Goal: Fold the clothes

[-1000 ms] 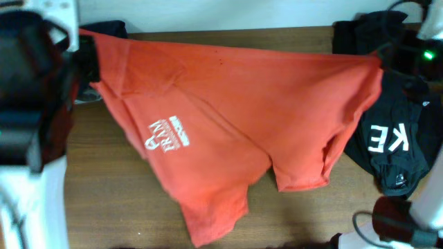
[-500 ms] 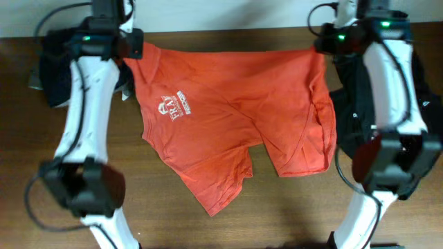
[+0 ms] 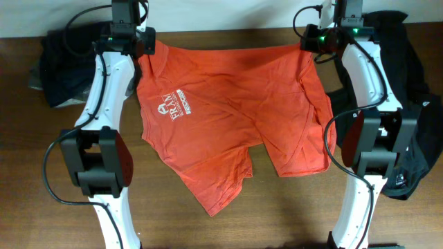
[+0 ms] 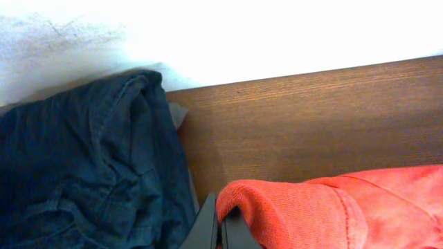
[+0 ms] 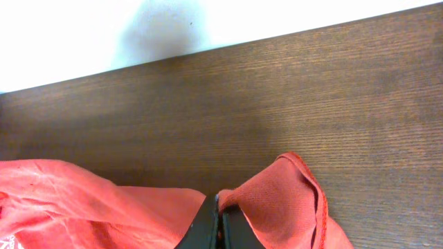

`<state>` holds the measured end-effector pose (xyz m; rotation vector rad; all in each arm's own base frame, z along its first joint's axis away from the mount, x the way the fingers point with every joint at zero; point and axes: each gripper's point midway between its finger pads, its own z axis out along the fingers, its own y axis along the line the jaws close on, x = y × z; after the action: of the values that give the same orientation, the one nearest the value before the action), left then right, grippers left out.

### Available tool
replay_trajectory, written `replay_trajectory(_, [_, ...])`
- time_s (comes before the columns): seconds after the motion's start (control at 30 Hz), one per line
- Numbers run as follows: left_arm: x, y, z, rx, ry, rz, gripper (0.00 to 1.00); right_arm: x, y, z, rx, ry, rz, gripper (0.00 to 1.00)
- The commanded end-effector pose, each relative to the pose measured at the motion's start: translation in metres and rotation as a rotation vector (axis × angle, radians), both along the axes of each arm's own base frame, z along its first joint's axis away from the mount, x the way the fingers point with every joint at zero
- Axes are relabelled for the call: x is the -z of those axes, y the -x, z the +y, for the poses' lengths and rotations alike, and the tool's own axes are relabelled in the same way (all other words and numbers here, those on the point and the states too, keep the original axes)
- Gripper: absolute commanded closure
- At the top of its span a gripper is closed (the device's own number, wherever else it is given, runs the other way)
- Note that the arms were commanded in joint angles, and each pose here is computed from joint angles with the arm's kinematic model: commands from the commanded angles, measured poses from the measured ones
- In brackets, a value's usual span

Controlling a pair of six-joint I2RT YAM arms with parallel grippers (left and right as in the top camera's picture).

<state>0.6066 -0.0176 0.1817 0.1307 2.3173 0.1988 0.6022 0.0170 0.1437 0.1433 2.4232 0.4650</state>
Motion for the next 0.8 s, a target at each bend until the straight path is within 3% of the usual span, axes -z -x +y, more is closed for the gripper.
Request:
replay_trajectory(0.0, [-0.012, -0.004, -0.007, 0.009, 0.017, -0.039, 1.00, -0.016, -0.007, -0.002, 0.014, 0.010, -0.052, 0.96])
replay_trajectory(0.03, [-0.014, -0.006, -0.007, 0.009, 0.018, -0.051, 0.96, -0.019, -0.010, -0.004, 0.018, 0.015, -0.070, 0.91])
replay_trajectory(0.07, [-0.017, -0.008, -0.007, 0.009, 0.019, -0.068, 0.57, -0.023, -0.015, -0.005, 0.022, 0.022, -0.096, 0.66])
replay_trajectory(0.1, [-0.022, -0.012, -0.007, 0.009, 0.021, -0.091, 0.16, -0.027, -0.019, -0.006, 0.023, 0.029, -0.122, 0.31])
replay_trajectory(0.13, [-0.026, -0.014, -0.008, 0.009, 0.023, -0.108, 0.01, -0.031, -0.022, -0.006, 0.020, 0.033, -0.142, 0.06])
replay_trajectory(0.17, [-0.031, -0.015, -0.008, 0.010, 0.024, -0.120, 0.01, -0.039, -0.023, -0.007, 0.020, 0.035, -0.159, 0.01])
replay_trajectory(0.4, [-0.094, 0.007, -0.009, -0.012, 0.074, -0.133, 0.01, -0.114, 0.006, -0.019, 0.046, 0.042, -0.186, 0.01])
replay_trajectory(0.77, [-0.172, 0.121, -0.060, 0.167, 0.169, -0.007, 0.01, -0.233, 0.134, -0.011, -0.015, 0.106, -0.158, 0.01])
